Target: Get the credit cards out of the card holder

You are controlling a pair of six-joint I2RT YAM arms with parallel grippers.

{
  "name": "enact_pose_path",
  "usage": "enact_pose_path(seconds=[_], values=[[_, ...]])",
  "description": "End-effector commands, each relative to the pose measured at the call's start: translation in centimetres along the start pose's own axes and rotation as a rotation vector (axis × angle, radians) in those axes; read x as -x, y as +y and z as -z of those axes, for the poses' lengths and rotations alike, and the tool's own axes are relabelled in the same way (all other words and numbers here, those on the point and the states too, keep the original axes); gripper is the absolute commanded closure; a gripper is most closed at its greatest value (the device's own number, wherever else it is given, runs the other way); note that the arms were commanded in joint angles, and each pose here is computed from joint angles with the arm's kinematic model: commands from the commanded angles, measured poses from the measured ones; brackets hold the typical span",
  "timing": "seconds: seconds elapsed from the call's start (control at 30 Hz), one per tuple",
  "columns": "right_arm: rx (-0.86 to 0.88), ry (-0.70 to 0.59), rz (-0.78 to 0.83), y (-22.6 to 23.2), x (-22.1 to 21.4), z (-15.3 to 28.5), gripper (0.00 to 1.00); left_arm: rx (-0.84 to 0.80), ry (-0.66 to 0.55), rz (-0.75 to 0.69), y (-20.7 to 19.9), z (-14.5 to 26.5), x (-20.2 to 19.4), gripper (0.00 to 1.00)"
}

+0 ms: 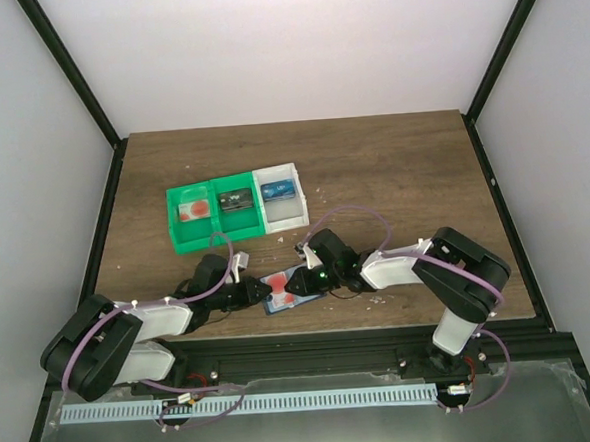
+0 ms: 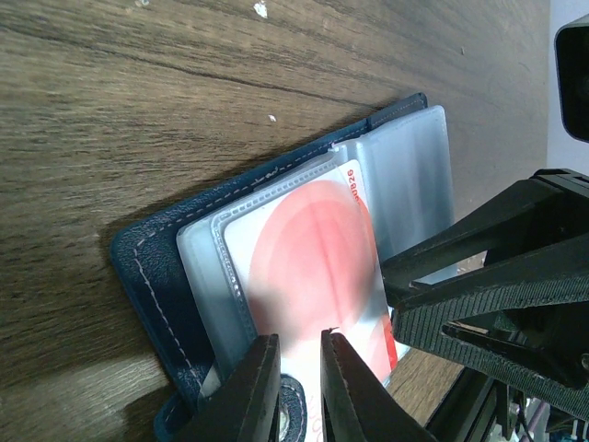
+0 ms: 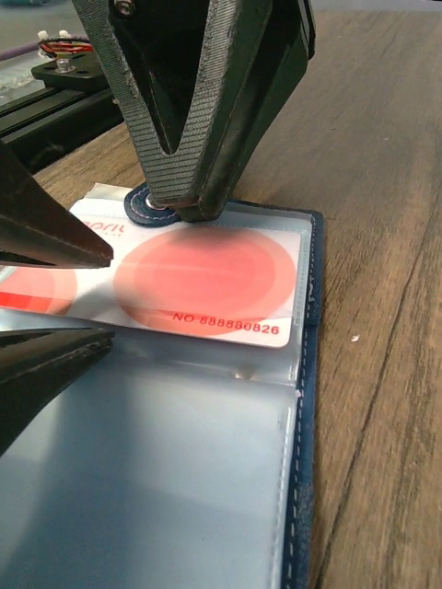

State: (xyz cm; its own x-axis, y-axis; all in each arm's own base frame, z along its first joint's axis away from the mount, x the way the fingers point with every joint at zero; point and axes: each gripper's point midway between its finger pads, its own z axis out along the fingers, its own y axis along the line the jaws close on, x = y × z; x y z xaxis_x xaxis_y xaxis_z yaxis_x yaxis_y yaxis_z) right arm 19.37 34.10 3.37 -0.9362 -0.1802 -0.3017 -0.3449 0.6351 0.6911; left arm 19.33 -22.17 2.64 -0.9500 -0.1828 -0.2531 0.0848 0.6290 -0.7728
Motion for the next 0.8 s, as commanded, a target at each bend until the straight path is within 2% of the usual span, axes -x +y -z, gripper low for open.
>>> enact_pose_path(seconds=[0.0, 0.37, 0.77], values=[[0.021, 0.01, -0.01, 0.2, -0.3, -0.5, 0.8, 0.029, 0.009, -0.004, 1.1, 0.0, -0.7, 0.84], [0.052, 0.003, -0.022, 0.4, -0.6, -0.3, 0.99, 0.036, 0.003, -0.003, 1.3, 0.0, -0.6, 0.84], [0.053, -0.021, -0.025, 0.1, -0.5, 0.9, 1.0, 0.063, 0.004, -0.004, 2.0, 0.0, -0.9, 0.84]])
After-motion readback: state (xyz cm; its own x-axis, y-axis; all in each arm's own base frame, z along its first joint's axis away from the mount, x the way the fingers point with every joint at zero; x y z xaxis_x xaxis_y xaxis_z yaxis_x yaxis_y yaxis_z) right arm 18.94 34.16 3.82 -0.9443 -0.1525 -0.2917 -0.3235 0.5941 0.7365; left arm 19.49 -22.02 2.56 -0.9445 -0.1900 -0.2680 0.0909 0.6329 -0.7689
